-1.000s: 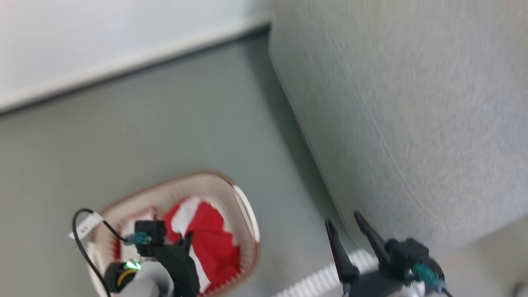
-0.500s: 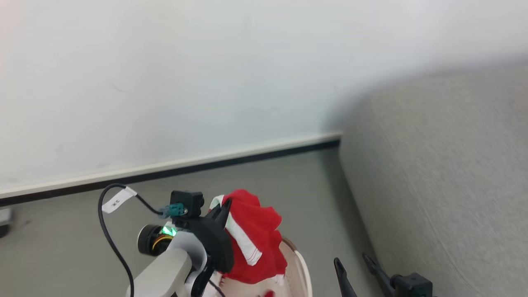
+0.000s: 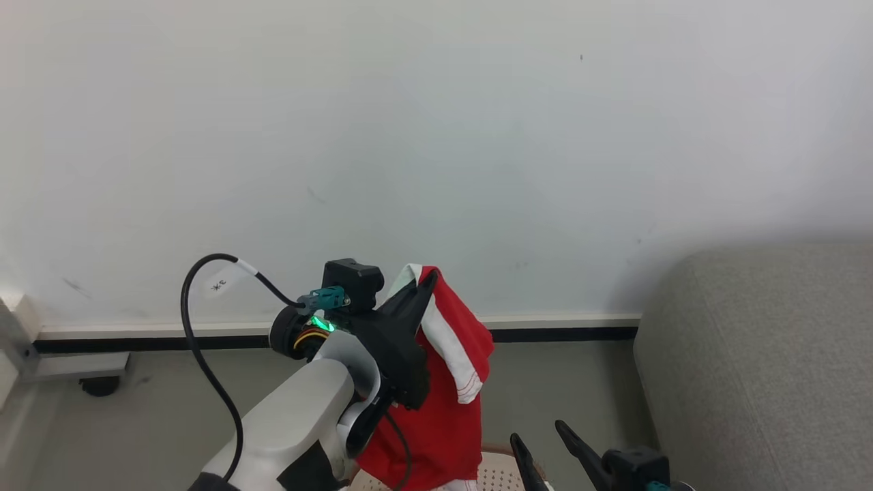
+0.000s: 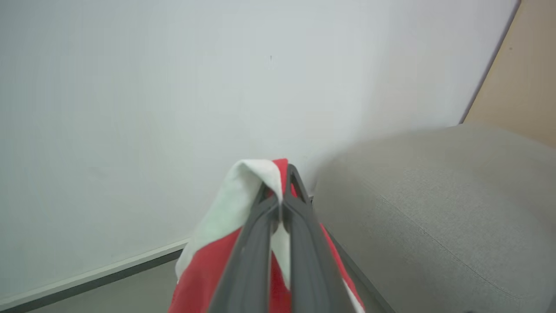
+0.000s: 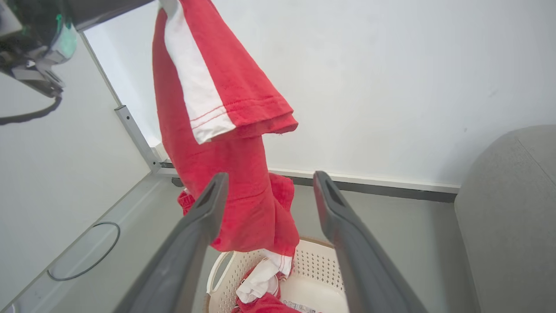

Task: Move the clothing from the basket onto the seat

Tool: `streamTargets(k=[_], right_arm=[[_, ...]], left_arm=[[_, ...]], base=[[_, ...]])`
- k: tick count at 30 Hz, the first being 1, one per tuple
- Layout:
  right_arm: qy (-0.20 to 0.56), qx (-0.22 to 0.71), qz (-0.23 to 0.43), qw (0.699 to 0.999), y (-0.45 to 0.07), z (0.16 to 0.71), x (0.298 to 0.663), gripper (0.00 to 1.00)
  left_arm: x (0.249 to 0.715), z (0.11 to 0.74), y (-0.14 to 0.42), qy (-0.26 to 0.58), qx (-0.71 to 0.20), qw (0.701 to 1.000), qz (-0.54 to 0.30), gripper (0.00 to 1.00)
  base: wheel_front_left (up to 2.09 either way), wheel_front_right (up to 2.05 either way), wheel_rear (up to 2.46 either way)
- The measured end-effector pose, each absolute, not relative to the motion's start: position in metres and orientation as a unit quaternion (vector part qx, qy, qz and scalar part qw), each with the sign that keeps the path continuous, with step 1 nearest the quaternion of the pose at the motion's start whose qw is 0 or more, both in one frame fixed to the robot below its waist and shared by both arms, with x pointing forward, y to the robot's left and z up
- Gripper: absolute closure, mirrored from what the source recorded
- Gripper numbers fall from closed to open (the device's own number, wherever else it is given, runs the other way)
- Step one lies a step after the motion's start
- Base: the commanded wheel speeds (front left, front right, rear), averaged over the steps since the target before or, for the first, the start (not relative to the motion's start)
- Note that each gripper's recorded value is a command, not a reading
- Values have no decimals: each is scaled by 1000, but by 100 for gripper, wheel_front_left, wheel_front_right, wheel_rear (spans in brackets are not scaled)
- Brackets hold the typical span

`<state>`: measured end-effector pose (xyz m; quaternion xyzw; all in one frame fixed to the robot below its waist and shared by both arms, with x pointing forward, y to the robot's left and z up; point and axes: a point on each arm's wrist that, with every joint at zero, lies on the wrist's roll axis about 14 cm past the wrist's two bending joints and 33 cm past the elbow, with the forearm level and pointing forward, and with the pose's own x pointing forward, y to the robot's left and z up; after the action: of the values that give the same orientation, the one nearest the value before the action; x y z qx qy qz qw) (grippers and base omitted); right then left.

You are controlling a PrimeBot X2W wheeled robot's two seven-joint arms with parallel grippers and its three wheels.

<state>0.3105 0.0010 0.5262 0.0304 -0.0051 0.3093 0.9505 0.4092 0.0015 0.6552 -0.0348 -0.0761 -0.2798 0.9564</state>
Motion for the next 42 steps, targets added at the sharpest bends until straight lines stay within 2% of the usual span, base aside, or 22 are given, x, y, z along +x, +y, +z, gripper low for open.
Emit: streamTargets(k=[5, 23, 35, 36, 37, 38, 39, 40, 41, 42], right_arm=[[2, 15, 339, 941, 20, 527, 311, 0], [32, -37, 351, 935, 33, 520, 346, 0], [41, -26, 370, 928, 49, 519, 354, 0], [46, -25, 372, 927, 50, 516, 353, 25], [48, -22, 374, 926, 52, 515, 352, 75], [47, -19, 376, 925, 53, 515, 352, 100], [47, -18, 377, 925, 53, 515, 352, 100], [47, -18, 380, 924, 55, 516, 351, 100], [48, -19, 382, 923, 56, 515, 349, 100], [48, -19, 384, 922, 57, 514, 348, 100]], left_arm=[[396, 671, 0, -96, -33, 951, -292, 100], [365, 685, -20, -91, -19, 929, -358, 100], [338, 699, -40, -93, -46, 904, -415, 100], [338, 699, -41, -94, -47, 904, -415, 100], [338, 700, -40, -95, -47, 905, -412, 100], [339, 700, -39, -97, -47, 907, -408, 96], [341, 699, -38, -98, -43, 908, -404, 60], [343, 698, -37, -99, -41, 911, -399, 15], [345, 698, -35, -99, -39, 913, -394, 0], [347, 697, -33, -100, -37, 915, -388, 0]], base=[[0, 0, 0], [0, 0, 0], [0, 0, 0], [0, 0, 0], [0, 0, 0], [0, 0, 0], [0, 0, 0], [0, 0, 0], [0, 0, 0], [0, 0, 0]])
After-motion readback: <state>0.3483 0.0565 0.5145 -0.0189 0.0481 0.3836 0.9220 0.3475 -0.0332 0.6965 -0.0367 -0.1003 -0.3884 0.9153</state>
